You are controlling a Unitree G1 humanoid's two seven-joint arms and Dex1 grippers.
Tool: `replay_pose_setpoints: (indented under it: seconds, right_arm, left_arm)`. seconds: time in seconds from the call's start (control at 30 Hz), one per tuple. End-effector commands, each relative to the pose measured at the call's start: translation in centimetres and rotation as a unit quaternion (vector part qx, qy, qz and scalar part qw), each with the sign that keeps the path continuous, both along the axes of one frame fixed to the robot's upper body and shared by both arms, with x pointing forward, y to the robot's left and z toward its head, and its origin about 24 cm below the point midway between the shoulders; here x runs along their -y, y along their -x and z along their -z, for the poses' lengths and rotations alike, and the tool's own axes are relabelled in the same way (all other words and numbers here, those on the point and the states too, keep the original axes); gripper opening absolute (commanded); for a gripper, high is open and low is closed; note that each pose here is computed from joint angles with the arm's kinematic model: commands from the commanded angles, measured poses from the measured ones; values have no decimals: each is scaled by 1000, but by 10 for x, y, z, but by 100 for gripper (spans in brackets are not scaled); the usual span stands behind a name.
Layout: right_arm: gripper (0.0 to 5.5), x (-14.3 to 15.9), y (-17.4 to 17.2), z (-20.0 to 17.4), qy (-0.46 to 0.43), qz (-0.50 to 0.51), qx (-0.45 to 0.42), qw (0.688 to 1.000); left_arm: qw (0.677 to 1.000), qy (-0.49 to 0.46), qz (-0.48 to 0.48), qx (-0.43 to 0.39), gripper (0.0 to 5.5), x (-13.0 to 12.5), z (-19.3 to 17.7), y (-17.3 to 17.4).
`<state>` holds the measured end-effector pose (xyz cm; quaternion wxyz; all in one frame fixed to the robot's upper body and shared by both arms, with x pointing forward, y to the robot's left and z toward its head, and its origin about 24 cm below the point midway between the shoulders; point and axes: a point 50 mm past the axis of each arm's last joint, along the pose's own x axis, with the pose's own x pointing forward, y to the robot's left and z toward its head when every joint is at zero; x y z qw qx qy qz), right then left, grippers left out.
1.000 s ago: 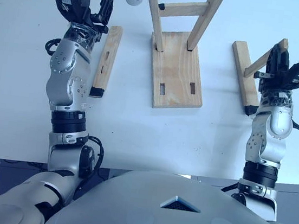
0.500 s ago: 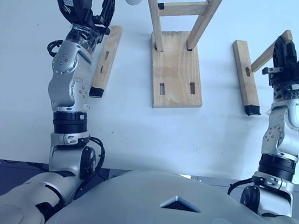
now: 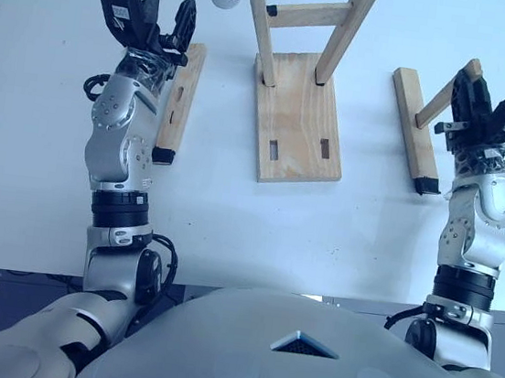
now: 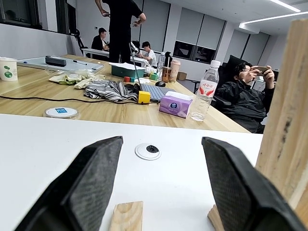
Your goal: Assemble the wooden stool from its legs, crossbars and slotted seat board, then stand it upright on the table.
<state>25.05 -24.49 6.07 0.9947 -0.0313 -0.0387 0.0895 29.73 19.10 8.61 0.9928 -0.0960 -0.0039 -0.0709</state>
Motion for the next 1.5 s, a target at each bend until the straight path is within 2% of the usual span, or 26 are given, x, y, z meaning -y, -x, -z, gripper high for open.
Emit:
replay_pose_setpoints:
  seconds: [0.03,0.23,0.43,0.5,0.63,0.8,1.07,1.3,1.33,1.5]
  right_arm:
    - [39,9,9,25,-4,-9,-56,998]
    - [39,32,37,73,-56,-33,-134,989]
    - [39,25,61,101,-102,-46,-172,979]
    - [39,24,65,109,-96,-39,-203,974]
    - [39,36,74,131,-40,-15,-322,946]
    - [39,53,47,106,-9,-10,-316,949]
    - [39,43,39,91,-7,-46,-301,952]
    - [39,37,30,59,-28,-48,-234,971]
    - [76,38,27,54,-28,-48,-226,972]
    - [168,45,32,38,6,-67,-249,966]
  left_arm:
    - [1000,-8,-5,-4,300,-4,3,-2]
    - [1000,-9,-4,-11,300,-3,11,-1]
    - [1000,-24,6,-7,300,-7,3,-11]
    - [1000,-28,11,-7,300,-8,2,-13]
    - [999,-30,18,-9,300,-5,3,-13]
    - [999,-30,8,-7,300,-9,2,-13]
    - [1000,-23,-12,-12,300,-12,8,-6]
    - [999,-23,-28,-12,300,-16,10,-3]
    - [999,-23,-30,-11,300,-16,10,-2]
    - [999,-21,-40,-5,300,-17,10,1]
